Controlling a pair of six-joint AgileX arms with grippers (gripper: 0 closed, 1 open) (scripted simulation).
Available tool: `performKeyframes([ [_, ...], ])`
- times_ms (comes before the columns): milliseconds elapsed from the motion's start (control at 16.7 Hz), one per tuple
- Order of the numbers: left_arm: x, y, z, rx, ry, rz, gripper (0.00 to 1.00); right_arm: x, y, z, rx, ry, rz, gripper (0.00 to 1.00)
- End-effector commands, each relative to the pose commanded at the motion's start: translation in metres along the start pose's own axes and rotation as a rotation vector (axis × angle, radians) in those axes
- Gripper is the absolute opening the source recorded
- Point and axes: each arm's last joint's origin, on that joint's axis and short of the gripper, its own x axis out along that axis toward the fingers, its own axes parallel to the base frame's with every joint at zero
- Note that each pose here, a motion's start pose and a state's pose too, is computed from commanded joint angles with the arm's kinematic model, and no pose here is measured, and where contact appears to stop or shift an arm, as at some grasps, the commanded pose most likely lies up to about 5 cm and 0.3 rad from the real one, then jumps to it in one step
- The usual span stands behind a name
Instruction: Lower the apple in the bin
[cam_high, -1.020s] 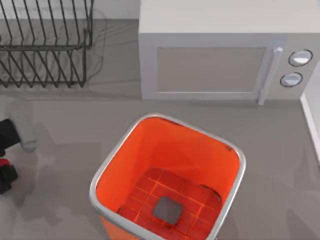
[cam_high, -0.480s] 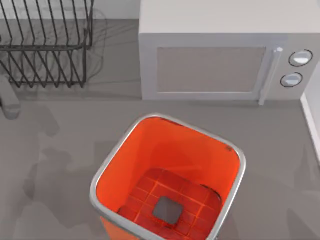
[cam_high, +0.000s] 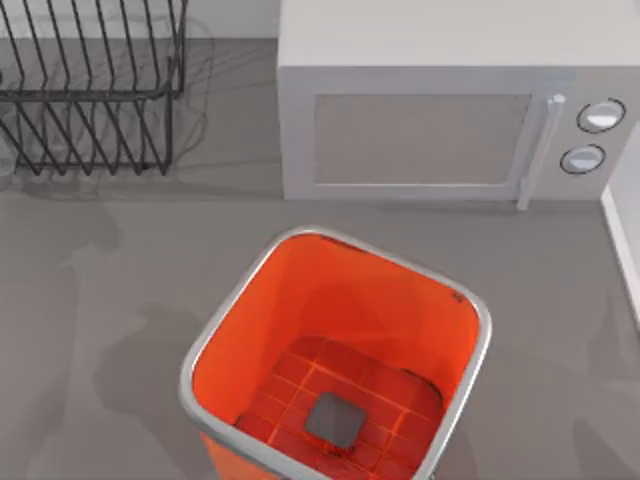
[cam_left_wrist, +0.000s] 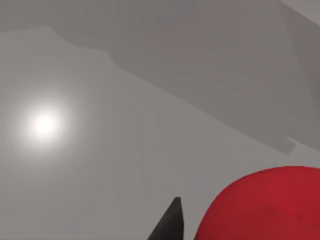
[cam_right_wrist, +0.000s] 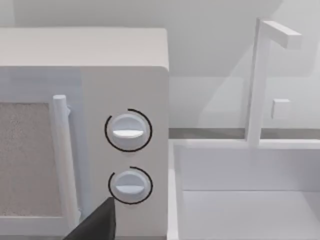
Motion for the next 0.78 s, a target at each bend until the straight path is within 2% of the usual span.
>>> performKeyframes([
  [180,0.002,0.001,0.004,0.025,0.008,-0.013,0.00,0.000,0.000,0.000,0.000,0.000,0.000,1.00],
  [360,0.006,-0.003,0.035,0.221,0.042,-0.073,0.00,0.000,0.000,0.000,0.000,0.000,0.000,1.00],
  [480,0.008,-0.013,0.072,0.454,0.072,-0.125,0.00,0.000,0.000,0.000,0.000,0.000,0.000,1.00],
  [600,0.011,-0.035,0.116,0.748,0.102,-0.177,0.00,0.000,0.000,0.000,0.000,0.000,0.000,1.00],
  [780,0.012,-0.092,0.182,1.238,0.140,-0.238,0.00,0.000,0.000,0.000,0.000,0.000,0.000,1.00],
])
